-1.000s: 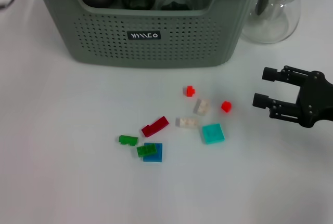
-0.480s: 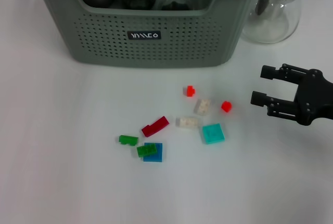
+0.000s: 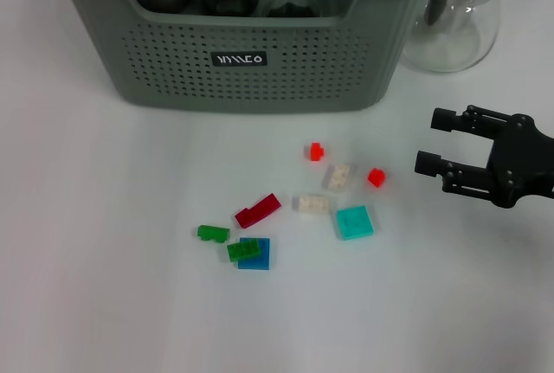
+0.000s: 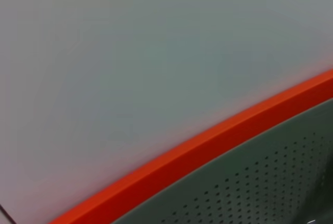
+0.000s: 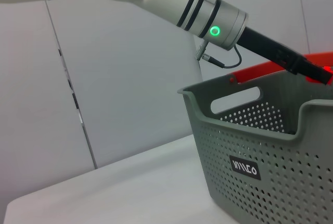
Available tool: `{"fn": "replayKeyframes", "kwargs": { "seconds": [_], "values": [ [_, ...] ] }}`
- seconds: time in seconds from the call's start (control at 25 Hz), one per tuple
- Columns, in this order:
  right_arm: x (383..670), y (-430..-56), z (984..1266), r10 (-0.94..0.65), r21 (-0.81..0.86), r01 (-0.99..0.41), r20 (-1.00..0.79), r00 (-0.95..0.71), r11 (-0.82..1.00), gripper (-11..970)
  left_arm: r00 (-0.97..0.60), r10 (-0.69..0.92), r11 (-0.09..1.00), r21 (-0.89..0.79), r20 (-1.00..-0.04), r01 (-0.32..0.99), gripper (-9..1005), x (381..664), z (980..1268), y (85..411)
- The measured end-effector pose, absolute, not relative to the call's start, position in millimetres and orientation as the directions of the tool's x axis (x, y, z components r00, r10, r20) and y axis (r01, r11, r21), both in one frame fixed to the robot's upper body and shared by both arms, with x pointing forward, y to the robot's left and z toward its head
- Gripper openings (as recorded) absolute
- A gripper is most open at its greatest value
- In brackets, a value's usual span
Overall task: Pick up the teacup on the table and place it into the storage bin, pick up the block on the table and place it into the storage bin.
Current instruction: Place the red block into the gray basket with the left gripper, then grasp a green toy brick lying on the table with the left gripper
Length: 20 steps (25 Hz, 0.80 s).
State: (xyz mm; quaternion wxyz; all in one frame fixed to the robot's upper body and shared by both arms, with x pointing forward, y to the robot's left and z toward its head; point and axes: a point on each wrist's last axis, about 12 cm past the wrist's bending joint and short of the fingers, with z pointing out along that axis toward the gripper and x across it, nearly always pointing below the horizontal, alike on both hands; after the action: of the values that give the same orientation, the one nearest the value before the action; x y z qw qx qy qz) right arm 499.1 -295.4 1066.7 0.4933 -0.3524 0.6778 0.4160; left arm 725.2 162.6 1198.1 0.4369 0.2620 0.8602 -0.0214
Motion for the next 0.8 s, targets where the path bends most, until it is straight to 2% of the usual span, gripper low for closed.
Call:
{"fn": "replayKeyframes", "kwargs": {
  "seconds": [0.36, 0.56, 0.68, 0.8],
  "values": [
    [499, -296, 1067, -0.068, 0.213, -0.889, -0.963, -0.262, 0.406, 765, -0.48, 0.354, 0.894, 0.14, -0.802, 0.426, 381, 723, 1208, 171],
    [499, -296, 1067, -0.069, 0.211, -0.889, -0.963, -0.26, 0.407, 764, -0.496, 0.27, 0.918, 0.064, -0.825, 0.392, 574, 720, 1216, 183],
    [499, -296, 1067, -0.067, 0.21, -0.889, -0.964, -0.259, 0.407, 764, -0.439, 0.152, 0.925, -0.03, -0.886, 0.379, 613, 700, 1224, 203],
    [499, -296, 1067, -0.067, 0.211, -0.889, -0.964, -0.259, 0.406, 764, -0.339, 0.048, 0.872, -0.127, -0.94, 0.474, 652, 663, 1240, 225]
  ]
}}
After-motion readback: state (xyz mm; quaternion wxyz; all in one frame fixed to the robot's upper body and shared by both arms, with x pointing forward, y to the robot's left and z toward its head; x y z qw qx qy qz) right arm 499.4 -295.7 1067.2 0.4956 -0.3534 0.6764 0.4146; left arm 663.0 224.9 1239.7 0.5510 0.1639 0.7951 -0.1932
